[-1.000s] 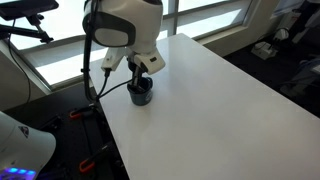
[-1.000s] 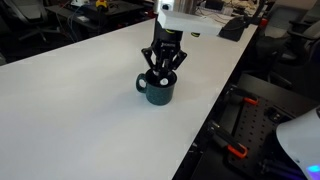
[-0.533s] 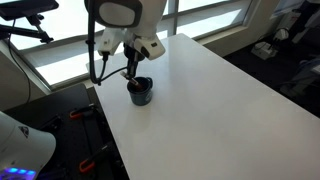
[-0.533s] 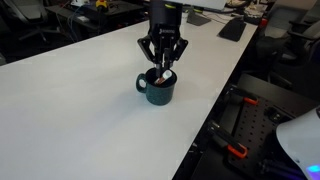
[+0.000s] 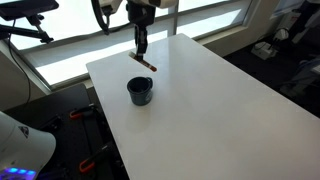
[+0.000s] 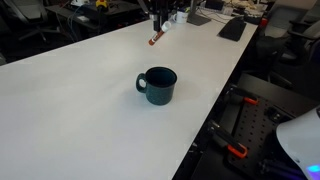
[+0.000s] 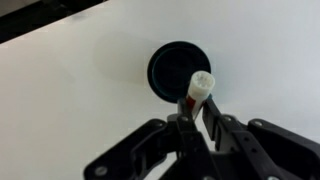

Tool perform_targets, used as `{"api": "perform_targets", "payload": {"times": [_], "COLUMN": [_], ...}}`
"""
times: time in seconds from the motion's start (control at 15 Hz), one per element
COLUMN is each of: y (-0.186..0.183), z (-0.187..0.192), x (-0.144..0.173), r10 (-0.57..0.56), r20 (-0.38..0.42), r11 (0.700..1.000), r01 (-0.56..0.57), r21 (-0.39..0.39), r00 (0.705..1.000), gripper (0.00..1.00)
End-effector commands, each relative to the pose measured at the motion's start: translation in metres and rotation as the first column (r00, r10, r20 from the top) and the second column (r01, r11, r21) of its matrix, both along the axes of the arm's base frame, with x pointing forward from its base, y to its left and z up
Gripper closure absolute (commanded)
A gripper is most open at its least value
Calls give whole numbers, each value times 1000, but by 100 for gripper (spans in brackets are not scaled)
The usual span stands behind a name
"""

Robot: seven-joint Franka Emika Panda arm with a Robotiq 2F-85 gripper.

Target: Put the marker on the table

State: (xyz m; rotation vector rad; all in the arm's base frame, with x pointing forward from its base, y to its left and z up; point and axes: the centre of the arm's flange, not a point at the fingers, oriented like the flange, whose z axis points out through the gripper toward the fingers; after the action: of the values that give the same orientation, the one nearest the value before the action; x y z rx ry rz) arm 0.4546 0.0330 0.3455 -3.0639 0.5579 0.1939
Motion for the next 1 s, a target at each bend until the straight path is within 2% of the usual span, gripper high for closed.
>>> {"api": "perform_targets", "payload": {"times": [0.0,0.2,0.4,0.67,0.93], "y": [-8,-29,-47,-68,-86], "z": [24,8,-22,-75,-128], "x": [7,13,9,-9,-32], "r10": [25,33,43,57,70], "r20": [96,148,167,144,128], "r11": [987,968,946,909,850], "r01": [-10,6,14,8,8], "r21": [-158,-252,-324,-416,-527], "r00": [995,988,985,988,989], "gripper": [95,95,95,95,95]}}
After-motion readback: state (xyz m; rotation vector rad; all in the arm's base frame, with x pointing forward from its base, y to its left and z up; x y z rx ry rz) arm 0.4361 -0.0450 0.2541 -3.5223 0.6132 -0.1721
